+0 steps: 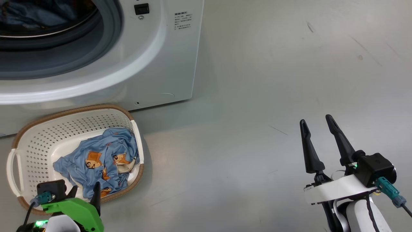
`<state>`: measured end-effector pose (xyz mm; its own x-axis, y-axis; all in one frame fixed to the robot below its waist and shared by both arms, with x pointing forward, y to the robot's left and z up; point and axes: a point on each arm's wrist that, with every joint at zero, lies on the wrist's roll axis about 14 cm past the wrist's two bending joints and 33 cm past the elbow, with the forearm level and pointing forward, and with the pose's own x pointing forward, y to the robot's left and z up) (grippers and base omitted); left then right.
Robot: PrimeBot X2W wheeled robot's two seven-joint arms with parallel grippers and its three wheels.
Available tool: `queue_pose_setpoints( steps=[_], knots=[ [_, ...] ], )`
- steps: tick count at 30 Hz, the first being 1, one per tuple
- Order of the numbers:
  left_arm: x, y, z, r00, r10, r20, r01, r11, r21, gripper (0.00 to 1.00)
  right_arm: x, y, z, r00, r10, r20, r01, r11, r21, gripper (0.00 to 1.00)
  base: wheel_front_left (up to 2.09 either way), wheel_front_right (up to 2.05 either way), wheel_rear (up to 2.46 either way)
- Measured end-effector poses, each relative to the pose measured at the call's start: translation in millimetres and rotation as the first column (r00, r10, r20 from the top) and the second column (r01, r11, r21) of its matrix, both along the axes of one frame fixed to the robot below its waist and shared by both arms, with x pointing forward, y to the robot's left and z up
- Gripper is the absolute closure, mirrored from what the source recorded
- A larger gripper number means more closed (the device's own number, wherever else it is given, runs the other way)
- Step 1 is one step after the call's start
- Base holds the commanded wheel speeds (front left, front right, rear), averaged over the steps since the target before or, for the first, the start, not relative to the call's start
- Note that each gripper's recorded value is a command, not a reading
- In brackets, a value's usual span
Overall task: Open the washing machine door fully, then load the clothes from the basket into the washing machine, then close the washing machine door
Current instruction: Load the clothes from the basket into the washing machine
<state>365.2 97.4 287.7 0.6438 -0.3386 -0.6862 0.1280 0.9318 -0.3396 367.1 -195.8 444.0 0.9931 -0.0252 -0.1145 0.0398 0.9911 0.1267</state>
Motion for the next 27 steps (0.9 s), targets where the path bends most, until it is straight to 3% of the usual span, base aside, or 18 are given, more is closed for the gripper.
queue_pose_setpoints(
  steps=[9,15,27],
  knots=[
    [11.9,-7.2,-47.9,0.983,-0.009,-0.184,0.008,1.0,-0.007,0.0,11.2,-7.4,-20.2,0.998,-0.02,-0.056,0.019,1.0,-0.004,0.0,0.0,0.0,0.0],
    [20.4,2.0,-79.3,0.963,-0.037,-0.266,0.051,0.998,0.044,0.0,21.2,-8.3,-35.3,0.996,-0.018,-0.091,0.018,1.0,-0.003,0.0,0.0,0.0,0.0],
    [35.6,-9.4,-118.3,0.938,-0.017,-0.347,0.025,0.999,0.02,0.0,30.0,-16.3,-62.6,0.987,-0.032,-0.157,0.029,0.999,-0.024,0.0,0.0,0.0,0.0]
  ],
)
